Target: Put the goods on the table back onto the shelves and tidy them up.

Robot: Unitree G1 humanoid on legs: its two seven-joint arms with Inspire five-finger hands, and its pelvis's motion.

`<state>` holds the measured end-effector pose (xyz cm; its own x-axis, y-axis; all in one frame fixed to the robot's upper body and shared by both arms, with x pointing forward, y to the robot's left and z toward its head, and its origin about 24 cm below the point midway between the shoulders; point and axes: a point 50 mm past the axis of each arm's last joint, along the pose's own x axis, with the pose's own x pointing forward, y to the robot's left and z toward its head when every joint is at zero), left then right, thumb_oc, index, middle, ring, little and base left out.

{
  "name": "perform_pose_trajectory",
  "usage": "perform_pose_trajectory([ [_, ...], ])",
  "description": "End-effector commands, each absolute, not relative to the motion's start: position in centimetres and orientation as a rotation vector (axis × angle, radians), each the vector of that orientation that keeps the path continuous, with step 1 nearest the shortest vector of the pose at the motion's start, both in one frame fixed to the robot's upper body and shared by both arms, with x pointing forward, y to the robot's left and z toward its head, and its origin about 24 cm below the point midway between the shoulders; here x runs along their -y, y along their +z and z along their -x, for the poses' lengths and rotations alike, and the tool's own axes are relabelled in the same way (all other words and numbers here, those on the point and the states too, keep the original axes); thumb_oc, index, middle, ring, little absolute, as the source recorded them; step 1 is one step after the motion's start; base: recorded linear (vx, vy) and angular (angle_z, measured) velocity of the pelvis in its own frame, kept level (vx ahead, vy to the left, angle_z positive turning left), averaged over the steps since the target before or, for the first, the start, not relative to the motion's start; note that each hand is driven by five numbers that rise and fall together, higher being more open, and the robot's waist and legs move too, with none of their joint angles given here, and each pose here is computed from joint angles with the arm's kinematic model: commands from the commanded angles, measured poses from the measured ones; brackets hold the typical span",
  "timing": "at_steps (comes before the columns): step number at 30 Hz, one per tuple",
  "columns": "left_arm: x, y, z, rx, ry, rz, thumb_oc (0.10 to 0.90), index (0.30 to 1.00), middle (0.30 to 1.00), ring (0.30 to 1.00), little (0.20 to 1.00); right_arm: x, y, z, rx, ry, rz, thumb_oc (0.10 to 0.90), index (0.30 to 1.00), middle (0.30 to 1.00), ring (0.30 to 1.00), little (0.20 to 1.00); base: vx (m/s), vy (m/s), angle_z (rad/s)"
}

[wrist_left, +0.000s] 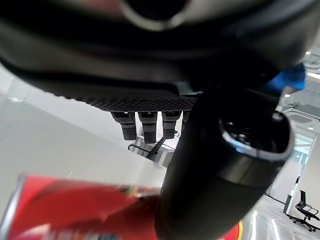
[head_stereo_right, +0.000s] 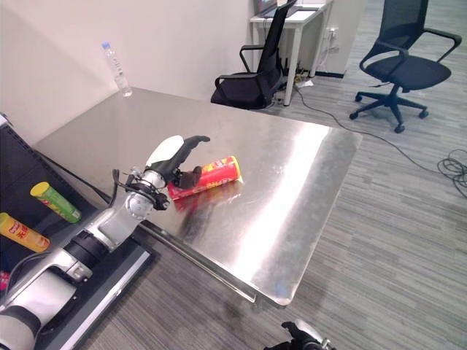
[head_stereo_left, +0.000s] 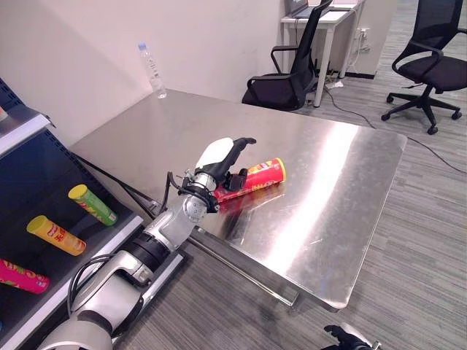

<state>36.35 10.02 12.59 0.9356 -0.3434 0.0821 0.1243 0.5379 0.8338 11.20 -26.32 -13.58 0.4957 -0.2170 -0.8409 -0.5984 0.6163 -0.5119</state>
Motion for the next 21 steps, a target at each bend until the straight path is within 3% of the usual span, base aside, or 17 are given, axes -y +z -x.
perform_pose_trajectory([
  [1, -10.5, 16.2, -39.0, 0.281, -0.162, -0.966, 0.8, 0.9, 0.9, 0.9, 0.9, 26.2, -13.5, -11.6, -1.022, 0.286, 0.932, 0.8, 0.9, 0.9, 0.9, 0.9, 0.0, 0.0, 0.0],
  [13, -9.9, 10.8, -39.2, 0.072, -0.238, -1.043, 0.8, 0.9, 0.9, 0.9, 0.9, 26.8, -13.6, -11.4, -1.041, 0.272, 0.95, 0.8, 0.9, 0.9, 0.9, 0.9, 0.01, -0.008, -0.08],
  [14, -9.6, 10.6, -39.2, 0.069, -0.246, -1.048, 0.761, 0.841, 0.841, 0.841, 0.841, 26.8, -13.6, -11.3, -1.044, 0.269, 0.952, 0.8, 0.9, 0.9, 0.9, 0.9, 0.01, -0.011, -0.07],
  [15, -9.5, 10.6, -39.2, 0.07, -0.246, -1.048, 0.684, 0.726, 0.726, 0.726, 0.726, 26.8, -13.6, -11.3, -1.044, 0.268, 0.952, 0.8, 0.9, 0.9, 0.9, 0.9, 0.01, -0.016, -0.07],
  [16, -9.4, 10.5, -39.2, 0.066, -0.248, -1.052, 0.486, 0.429, 0.429, 0.429, 0.429, 26.9, -13.6, -11.3, -1.043, 0.265, 0.954, 0.8, 0.9, 0.9, 0.9, 0.9, 0.01, -0.009, -0.1],
  [17, -9.2, 10.3, -39.2, 0.063, -0.254, -1.063, 0.4, 0.3, 0.3, 0.3, 0.3, 27.0, -13.5, -11.5, -1.039, 0.261, 0.957, 0.8, 0.9, 0.9, 0.9, 0.9, 0.01, -0.009, -0.09],
  [21, -9.1, 10.4, -39.2, 0.076, -0.264, -1.093, 0.4, 0.3, 0.3, 0.3, 0.3, 27.2, -13.4, -11.5, -1.034, 0.257, 0.961, 0.8, 0.9, 0.9, 0.9, 0.9, 0.0, -0.001, -0.03],
])
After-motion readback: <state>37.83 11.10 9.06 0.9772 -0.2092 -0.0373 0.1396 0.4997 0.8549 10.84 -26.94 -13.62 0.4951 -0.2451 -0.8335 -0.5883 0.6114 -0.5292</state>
